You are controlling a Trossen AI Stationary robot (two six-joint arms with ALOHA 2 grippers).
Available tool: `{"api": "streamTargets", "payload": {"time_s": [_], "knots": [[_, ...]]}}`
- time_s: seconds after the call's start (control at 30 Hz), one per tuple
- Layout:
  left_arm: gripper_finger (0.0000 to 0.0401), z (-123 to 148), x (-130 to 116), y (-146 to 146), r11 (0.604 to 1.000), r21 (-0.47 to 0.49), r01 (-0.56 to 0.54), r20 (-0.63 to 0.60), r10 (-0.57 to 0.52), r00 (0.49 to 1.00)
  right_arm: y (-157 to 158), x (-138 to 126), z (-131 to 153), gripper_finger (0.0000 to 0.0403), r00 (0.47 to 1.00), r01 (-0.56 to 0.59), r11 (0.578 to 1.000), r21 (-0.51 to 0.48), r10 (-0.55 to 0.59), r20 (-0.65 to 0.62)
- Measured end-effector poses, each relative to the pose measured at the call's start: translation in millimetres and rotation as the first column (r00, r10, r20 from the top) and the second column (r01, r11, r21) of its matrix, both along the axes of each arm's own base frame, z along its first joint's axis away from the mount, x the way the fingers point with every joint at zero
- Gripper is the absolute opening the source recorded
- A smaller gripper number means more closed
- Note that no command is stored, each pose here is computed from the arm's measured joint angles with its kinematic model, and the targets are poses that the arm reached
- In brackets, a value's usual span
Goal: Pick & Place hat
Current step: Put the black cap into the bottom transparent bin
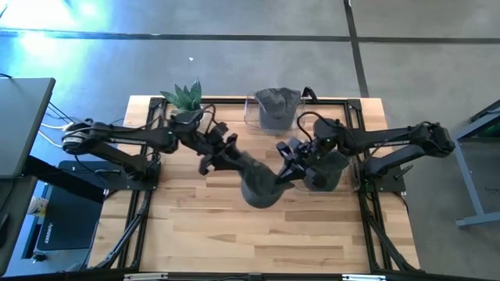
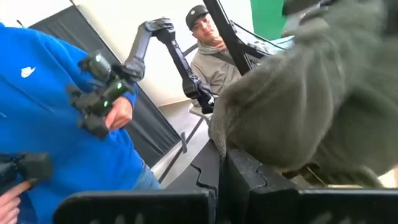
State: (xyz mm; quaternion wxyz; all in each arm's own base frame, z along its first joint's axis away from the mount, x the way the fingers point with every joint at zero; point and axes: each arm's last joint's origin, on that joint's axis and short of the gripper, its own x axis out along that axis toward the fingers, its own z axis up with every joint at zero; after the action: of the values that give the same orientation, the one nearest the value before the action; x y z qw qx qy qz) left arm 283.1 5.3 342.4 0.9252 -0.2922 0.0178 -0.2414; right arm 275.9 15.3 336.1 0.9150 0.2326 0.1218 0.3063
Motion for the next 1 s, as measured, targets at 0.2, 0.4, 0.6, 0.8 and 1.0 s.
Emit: {"api": "streamTargets", "payload": {"time_s": [0.2, 0.4, 0.6, 0.8, 1.0], "knots": [[0.0304, -24.3, 37.7, 1.9, 0.999, 0.01, 0.033, 0.061, -0.033, 0.998, 3.6, -1.5, 8.2, 0.0003, 0.997, -0.007, 1.0, -0.007, 0.006, -0.081], [0.0361, -21.9, 81.6, 2.5, 0.989, 0.037, 0.145, 0.075, -0.147, 0.986, 0.8, -8.3, 33.7, 0.0001, 0.981, -0.051, 0.997, -0.051, 0.041, -0.191], [0.0366, -9.1, 125.9, 3.3, 0.965, 0.13, 0.227, 0.14, -0.244, 0.96, 3.4, -13.3, 53.5, 0.0001, 0.954, -0.14, 0.99, -0.015, 0.131, -0.269], [0.0366, -9.4, 160.9, 3.5, 0.917, 0.188, 0.353, 0.104, -0.376, 0.921, 5.9, -25.0, 79.0, 0.0001, 0.932, -0.16, 0.987, 0.03, 0.161, -0.325], [0.036, -8.5, 179.6, 0.6, 0.867, 0.213, 0.45, 0.108, -0.479, 0.871, 6.5, -36.3, 86.7, 0.0001, 0.891, -0.164, 0.985, 0.062, 0.174, -0.42]]}}
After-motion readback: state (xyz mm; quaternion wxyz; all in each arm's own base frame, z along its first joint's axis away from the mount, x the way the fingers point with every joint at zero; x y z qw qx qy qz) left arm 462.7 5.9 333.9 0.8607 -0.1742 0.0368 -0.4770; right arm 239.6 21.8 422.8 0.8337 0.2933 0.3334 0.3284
